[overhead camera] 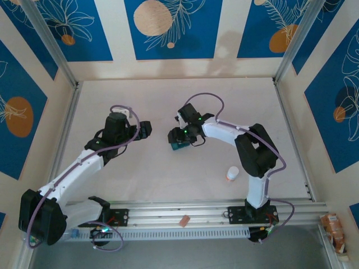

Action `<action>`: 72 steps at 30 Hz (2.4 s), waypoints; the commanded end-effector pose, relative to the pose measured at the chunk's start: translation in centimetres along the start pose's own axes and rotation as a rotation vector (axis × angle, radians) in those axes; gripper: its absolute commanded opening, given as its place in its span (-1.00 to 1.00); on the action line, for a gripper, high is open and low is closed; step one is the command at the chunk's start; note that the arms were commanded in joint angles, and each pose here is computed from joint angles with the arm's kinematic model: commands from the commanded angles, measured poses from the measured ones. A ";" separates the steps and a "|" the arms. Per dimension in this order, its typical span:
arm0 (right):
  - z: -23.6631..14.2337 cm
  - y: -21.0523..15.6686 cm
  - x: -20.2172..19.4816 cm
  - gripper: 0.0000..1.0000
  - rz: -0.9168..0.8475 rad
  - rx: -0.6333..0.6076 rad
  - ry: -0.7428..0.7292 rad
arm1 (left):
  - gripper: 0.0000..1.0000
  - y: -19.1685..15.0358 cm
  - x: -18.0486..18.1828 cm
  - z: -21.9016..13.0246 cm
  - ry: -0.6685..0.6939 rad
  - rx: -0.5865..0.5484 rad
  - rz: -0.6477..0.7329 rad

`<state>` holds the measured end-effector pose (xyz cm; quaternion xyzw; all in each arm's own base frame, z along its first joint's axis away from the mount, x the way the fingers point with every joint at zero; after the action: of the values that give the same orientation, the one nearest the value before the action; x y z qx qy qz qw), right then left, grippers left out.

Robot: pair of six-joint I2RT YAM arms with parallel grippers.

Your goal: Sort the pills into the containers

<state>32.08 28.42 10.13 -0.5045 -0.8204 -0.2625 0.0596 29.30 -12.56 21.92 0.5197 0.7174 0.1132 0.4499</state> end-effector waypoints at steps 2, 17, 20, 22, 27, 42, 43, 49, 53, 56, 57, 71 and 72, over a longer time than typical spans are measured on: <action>1.5 -0.6 -0.5 0.22 0.004 0.050 0.002 | 1.00 0.3 -0.2 -0.6 -0.037 -0.015 -0.033; -4.8 1.9 1.7 0.22 -0.050 -0.080 0.039 | 1.00 -0.6 0.5 -2.0 -0.037 -0.001 -0.017; -6.7 2.0 2.0 0.22 -0.069 -0.104 0.024 | 1.00 -1.0 0.5 -2.0 -0.041 0.020 -0.012; -7.8 1.8 1.9 0.22 -0.078 -0.113 0.000 | 1.00 -1.2 0.5 -1.8 -0.046 0.036 -0.012; -9.7 0.7 1.0 0.23 -0.078 -0.124 -0.056 | 1.00 -2.0 0.3 -0.9 -0.068 0.088 -0.021; -15.5 -5.2 -2.5 0.27 0.009 -0.158 -0.229 | 1.00 -6.1 -0.1 2.4 -0.145 0.183 -0.052; -15.8 -5.8 -2.8 0.27 0.020 -0.154 -0.241 | 1.00 -6.5 -0.4 2.7 -0.155 0.191 -0.051; -16.7 -10.1 -4.4 0.28 0.104 -0.080 -0.308 | 1.00 -8.8 -1.2 4.5 -0.179 0.233 -0.037; -16.9 -13.1 -5.7 0.37 0.165 0.002 -0.392 | 1.00 -10.0 -1.2 5.3 -0.191 0.245 -0.044; -17.1 -14.8 -6.6 0.47 0.211 0.031 -0.440 | 1.00 -10.4 -1.2 5.8 -0.202 0.248 -0.053; -17.3 -15.2 -6.8 0.49 0.227 0.037 -0.450 | 1.00 -10.5 -1.3 6.0 -0.204 0.250 -0.056; -15.7 -18.1 -8.5 0.68 0.467 0.070 -0.440 | 1.00 -10.1 -2.3 6.2 -0.261 0.237 -0.066; -15.5 -18.4 -8.6 0.66 0.482 0.073 -0.443 | 1.00 -10.0 -2.4 6.2 -0.265 0.236 -0.068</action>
<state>18.37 7.31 14.26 -0.7045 -0.6999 -0.0987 -0.0635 27.87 -20.26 12.78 0.5551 0.6882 -0.0422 0.4653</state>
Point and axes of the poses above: each hand's point on the last joint's axis, 136 mm out from that joint toward the fingers, its own z axis out along the fingers, its own x axis along the line the jaws close on, y = z × x, the point moved 5 cm from there along -z, back along the fingers, and after that the axes turned 14 degrees about -z, right-handed, at the moved point
